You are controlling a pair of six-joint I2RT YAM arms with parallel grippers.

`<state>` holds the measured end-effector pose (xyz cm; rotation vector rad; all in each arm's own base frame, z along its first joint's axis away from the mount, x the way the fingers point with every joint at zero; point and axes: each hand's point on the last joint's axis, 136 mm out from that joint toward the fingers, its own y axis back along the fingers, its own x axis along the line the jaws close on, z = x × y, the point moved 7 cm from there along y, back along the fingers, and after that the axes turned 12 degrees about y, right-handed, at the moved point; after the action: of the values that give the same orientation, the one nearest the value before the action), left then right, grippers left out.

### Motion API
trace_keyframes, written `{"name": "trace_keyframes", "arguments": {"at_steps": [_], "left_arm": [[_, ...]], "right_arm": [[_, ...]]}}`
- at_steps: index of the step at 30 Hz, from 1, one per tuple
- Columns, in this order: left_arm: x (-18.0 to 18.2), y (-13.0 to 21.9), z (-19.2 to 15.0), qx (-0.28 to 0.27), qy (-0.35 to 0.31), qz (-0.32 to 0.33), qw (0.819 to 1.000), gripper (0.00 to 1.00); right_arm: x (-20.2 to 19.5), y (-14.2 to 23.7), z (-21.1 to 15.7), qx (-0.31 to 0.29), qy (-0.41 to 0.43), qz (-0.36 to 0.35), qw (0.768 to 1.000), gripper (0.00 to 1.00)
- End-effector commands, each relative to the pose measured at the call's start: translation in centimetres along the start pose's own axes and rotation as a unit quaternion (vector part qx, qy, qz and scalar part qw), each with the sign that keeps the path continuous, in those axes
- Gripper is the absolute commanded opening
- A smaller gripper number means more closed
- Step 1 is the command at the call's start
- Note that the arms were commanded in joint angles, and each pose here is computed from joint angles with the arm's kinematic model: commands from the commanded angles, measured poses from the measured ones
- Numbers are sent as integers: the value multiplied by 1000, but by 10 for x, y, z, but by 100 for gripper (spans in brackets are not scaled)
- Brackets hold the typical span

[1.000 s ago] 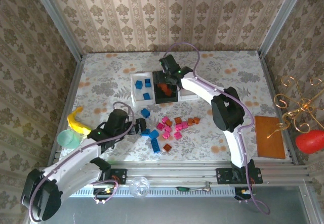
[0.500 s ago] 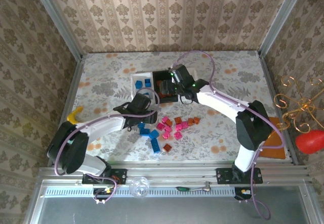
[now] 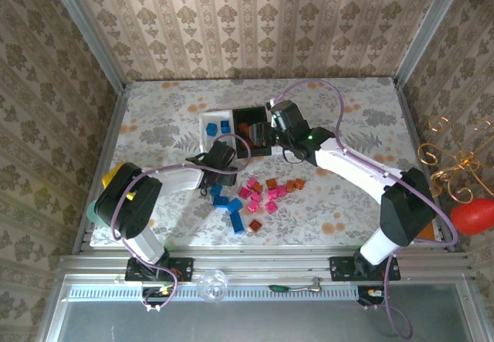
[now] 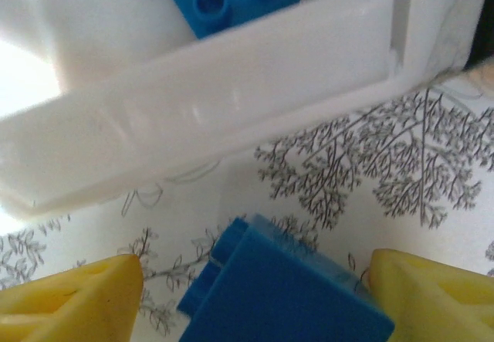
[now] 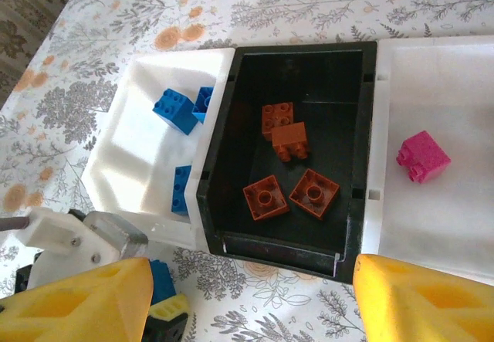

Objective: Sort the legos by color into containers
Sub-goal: Pick up the lego from the center of the table.

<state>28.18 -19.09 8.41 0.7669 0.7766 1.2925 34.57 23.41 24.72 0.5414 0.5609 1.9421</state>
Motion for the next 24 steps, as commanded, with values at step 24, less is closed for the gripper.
{"name": "trace_keyframes", "arguments": {"at_steps": [24], "left_arm": [[3,90,48,-101,53,-94,989,41]], "right_arm": [[-12,3,-16,4,-20,-24,999,71]]}}
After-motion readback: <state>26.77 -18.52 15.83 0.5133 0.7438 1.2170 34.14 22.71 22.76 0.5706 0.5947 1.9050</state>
